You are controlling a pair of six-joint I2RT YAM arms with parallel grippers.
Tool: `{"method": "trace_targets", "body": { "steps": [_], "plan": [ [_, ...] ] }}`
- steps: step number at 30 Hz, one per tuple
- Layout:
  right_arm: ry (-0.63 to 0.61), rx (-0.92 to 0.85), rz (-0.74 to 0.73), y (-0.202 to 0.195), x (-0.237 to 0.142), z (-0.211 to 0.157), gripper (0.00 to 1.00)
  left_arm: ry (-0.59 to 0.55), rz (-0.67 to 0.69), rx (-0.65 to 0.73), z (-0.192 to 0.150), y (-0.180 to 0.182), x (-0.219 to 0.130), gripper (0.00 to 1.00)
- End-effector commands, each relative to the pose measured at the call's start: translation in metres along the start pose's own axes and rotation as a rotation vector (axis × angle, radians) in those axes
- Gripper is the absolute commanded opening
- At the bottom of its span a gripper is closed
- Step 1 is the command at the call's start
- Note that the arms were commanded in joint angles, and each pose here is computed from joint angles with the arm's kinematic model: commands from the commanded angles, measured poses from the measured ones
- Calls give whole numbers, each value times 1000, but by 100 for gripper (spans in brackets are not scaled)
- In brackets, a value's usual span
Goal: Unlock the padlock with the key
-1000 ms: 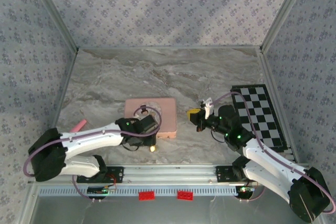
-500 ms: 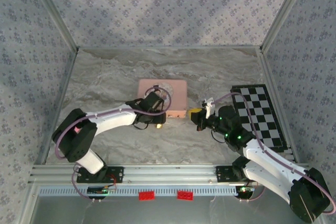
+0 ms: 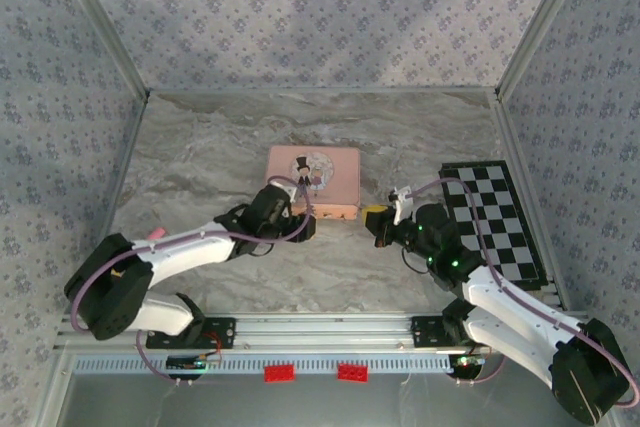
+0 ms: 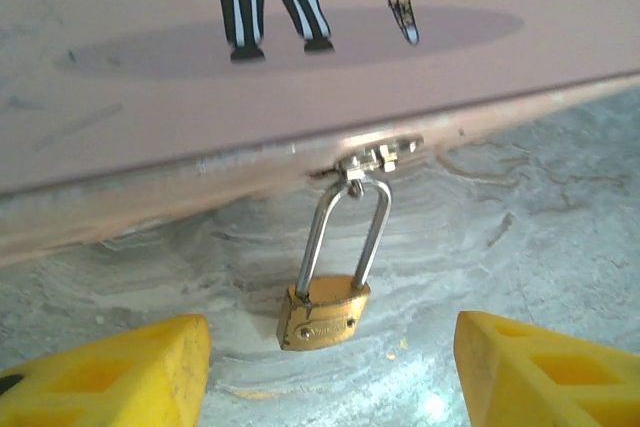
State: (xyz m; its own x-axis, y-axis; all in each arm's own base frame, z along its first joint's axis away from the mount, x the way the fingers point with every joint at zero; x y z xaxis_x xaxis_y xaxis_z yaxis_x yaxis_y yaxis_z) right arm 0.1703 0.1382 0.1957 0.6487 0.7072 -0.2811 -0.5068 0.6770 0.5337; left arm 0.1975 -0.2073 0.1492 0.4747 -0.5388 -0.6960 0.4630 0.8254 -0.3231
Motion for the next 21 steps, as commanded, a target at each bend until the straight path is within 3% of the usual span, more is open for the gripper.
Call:
{"method": "trace_targets", "body": {
  "steps": [1,21],
  "plan": [
    [-44,53,4,0,0,0,0,-107,-139,21,2,-10,-2,66],
    [-57,62,26,8,0,-1,0,-69,-47,27,-7,6,36,64]
  ]
}}
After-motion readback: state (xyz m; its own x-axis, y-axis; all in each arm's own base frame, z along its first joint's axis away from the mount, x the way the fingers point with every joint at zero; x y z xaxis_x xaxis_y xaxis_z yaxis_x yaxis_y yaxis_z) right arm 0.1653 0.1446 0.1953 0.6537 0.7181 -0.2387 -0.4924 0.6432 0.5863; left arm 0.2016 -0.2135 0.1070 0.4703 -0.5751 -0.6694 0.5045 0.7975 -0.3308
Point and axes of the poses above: each hand's point on the last joint's axis, 136 mm out from that joint toward the fingers, its own x axis out along the fingers, its own y axis along the line the jaws close on, z = x × y, the point moved 10 cm from there along -x, back along the fingers, and after that the axes turned 8 degrees about x, right-handed, at the moved point
